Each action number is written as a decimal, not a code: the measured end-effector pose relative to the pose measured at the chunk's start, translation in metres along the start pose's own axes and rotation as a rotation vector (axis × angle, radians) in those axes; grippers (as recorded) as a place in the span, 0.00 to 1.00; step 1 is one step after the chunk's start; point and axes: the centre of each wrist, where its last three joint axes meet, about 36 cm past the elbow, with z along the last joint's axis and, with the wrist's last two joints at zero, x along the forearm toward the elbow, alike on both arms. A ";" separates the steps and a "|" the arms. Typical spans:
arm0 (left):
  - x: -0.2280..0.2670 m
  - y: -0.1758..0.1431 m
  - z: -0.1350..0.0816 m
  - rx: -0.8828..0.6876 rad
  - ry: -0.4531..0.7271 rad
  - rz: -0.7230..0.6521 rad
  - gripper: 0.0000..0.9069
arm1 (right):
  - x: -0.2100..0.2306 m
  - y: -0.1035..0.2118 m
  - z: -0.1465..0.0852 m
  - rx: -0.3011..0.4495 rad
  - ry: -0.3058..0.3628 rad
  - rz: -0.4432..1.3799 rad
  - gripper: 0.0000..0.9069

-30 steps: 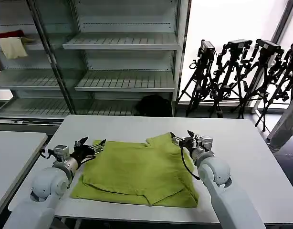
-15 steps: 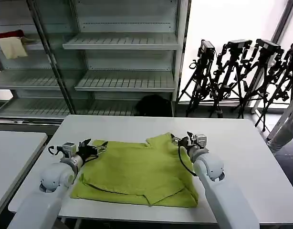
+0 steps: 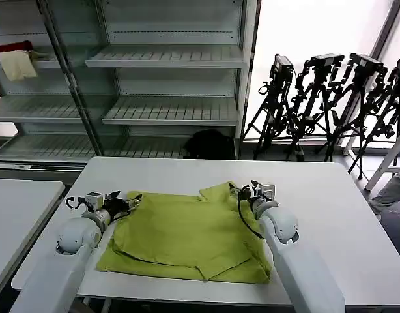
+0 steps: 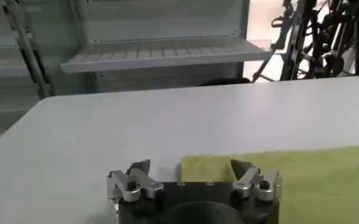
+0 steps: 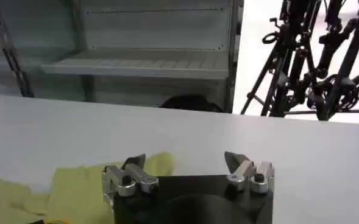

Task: Fold and organize the clothes.

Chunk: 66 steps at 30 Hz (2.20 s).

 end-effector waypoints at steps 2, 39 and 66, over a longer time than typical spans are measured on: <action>-0.001 0.001 0.000 -0.001 0.003 -0.003 0.77 | -0.001 0.001 0.001 0.003 0.002 -0.001 1.00; 0.002 -0.008 0.007 -0.003 0.003 0.024 0.01 | 0.004 0.013 0.008 0.034 0.007 -0.027 0.00; 0.052 0.000 -0.013 0.086 -0.115 0.071 0.00 | 0.065 0.012 -0.005 -0.071 -0.091 -0.067 0.00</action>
